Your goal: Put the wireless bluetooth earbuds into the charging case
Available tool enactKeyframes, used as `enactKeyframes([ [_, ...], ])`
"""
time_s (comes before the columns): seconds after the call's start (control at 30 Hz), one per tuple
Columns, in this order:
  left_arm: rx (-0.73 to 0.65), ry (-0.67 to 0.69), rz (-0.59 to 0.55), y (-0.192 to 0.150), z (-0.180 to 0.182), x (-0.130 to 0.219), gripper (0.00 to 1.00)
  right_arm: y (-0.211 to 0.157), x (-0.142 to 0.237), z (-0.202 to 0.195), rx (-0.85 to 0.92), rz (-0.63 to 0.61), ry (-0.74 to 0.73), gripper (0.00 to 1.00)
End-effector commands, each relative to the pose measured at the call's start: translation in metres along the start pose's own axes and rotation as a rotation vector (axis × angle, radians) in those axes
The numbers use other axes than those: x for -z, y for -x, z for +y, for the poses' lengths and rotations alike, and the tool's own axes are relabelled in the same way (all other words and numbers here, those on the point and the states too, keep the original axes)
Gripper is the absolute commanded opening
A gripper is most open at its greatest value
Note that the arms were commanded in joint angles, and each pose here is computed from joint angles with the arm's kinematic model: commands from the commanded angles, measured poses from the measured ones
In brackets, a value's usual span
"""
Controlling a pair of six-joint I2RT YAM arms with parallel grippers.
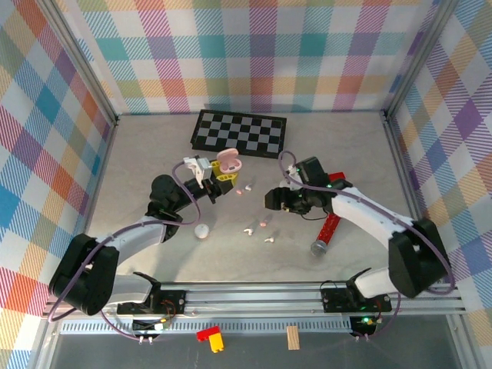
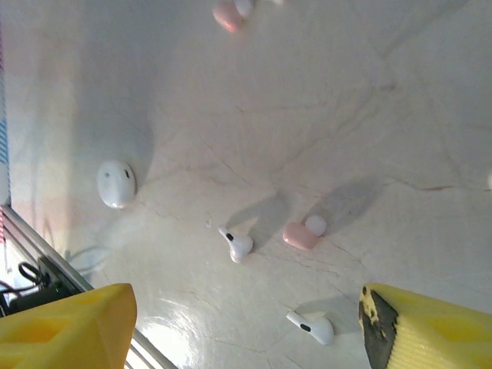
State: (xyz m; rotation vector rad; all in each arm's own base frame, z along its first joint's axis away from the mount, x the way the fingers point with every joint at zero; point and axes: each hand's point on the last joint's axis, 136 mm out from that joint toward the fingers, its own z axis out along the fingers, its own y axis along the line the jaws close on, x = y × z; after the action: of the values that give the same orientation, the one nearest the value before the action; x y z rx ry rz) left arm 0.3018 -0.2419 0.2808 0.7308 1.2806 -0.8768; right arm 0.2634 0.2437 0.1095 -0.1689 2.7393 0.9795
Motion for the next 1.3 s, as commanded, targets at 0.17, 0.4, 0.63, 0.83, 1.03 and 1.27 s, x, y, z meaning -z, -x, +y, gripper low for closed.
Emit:
enactKeyframes([
  [0.17,0.006,0.110,-0.035,0.012,0.024,0.019,0.35,0.006,-0.055,0.013,0.058,0.164,0.087,0.73],
  [0.4,0.002,0.124,-0.020,0.013,0.024,0.025,0.35,0.006,-0.088,0.002,0.070,0.228,0.096,0.74],
  [0.63,-0.007,0.126,-0.011,0.013,0.022,0.027,0.36,-0.011,-0.092,-0.009,0.044,0.272,0.086,0.74],
  [0.83,-0.011,0.124,-0.006,0.013,0.023,0.025,0.36,-0.028,-0.083,-0.011,0.035,0.284,0.078,0.74],
  [1.03,-0.009,0.119,0.001,0.011,0.024,0.024,0.35,-0.035,-0.078,-0.010,0.040,0.281,0.077,0.75],
  [1.27,-0.002,0.135,0.008,0.007,0.027,0.024,0.35,-0.036,-0.073,-0.008,0.049,0.271,0.069,0.75],
])
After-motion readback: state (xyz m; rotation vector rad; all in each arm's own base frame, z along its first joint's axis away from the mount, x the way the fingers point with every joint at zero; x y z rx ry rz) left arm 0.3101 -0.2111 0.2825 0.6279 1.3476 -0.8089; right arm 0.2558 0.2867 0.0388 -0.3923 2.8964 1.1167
